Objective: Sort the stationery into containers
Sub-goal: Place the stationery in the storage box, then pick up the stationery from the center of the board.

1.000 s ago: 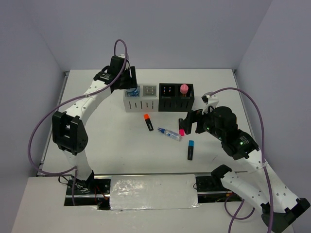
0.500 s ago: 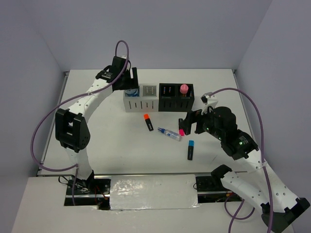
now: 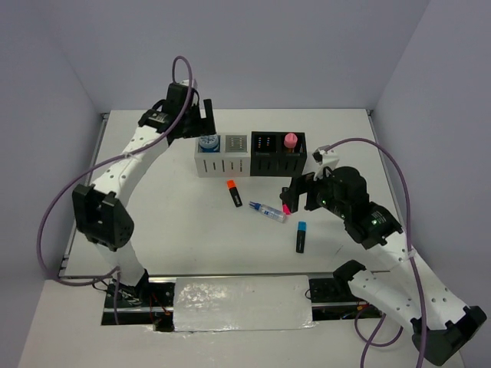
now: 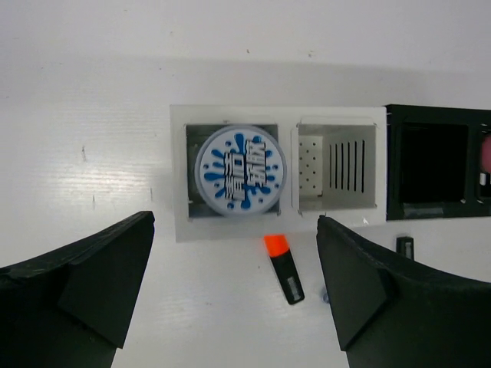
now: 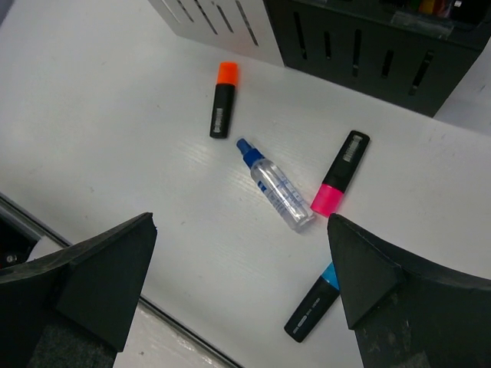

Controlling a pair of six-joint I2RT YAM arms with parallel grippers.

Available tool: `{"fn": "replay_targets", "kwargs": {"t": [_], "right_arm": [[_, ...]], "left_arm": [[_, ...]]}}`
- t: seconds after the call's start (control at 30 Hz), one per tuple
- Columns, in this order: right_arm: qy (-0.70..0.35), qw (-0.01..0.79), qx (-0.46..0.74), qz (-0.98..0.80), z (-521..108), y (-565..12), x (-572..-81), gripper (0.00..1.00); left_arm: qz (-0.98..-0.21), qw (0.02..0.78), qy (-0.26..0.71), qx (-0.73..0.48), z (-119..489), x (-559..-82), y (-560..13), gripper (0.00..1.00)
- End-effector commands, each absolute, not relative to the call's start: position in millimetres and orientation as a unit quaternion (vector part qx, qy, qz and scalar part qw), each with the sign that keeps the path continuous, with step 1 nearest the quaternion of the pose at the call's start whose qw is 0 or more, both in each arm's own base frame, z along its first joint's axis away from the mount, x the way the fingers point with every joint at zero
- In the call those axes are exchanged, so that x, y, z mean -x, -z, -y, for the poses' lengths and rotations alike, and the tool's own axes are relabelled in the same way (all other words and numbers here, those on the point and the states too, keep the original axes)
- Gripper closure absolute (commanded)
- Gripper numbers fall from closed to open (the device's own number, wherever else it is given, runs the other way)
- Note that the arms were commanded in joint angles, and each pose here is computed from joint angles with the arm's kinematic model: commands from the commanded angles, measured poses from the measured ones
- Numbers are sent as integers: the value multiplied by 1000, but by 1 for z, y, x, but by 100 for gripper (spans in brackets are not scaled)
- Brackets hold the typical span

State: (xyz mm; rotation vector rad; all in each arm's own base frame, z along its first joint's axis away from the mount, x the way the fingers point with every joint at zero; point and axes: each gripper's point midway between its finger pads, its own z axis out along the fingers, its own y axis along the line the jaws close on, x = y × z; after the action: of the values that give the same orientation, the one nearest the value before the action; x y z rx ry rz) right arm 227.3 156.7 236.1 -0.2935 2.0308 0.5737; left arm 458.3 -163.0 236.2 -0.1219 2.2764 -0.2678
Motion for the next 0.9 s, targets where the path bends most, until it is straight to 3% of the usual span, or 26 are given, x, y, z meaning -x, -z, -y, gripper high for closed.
{"fn": "replay_targets", "kwargs": {"t": [0.0, 0.17, 0.47, 0.87], "right_arm": [[-230, 466, 140, -843, -165, -216, -237, 0], [-191, 424, 161, -871, -166, -184, -249, 1], [-137, 304, 232, -914, -182, -97, -268, 15], [-86, 238, 285, -925, -204, -38, -268, 26]], "left_arm": [[-870, 470, 130, 76, 146, -418, -310, 1], [-877, 451, 147, 72, 132, -355, -291, 1], [-892, 439, 107, -3, 94, -262, -244, 1], [-899, 425, 106, -15, 93, -256, -215, 1]]}}
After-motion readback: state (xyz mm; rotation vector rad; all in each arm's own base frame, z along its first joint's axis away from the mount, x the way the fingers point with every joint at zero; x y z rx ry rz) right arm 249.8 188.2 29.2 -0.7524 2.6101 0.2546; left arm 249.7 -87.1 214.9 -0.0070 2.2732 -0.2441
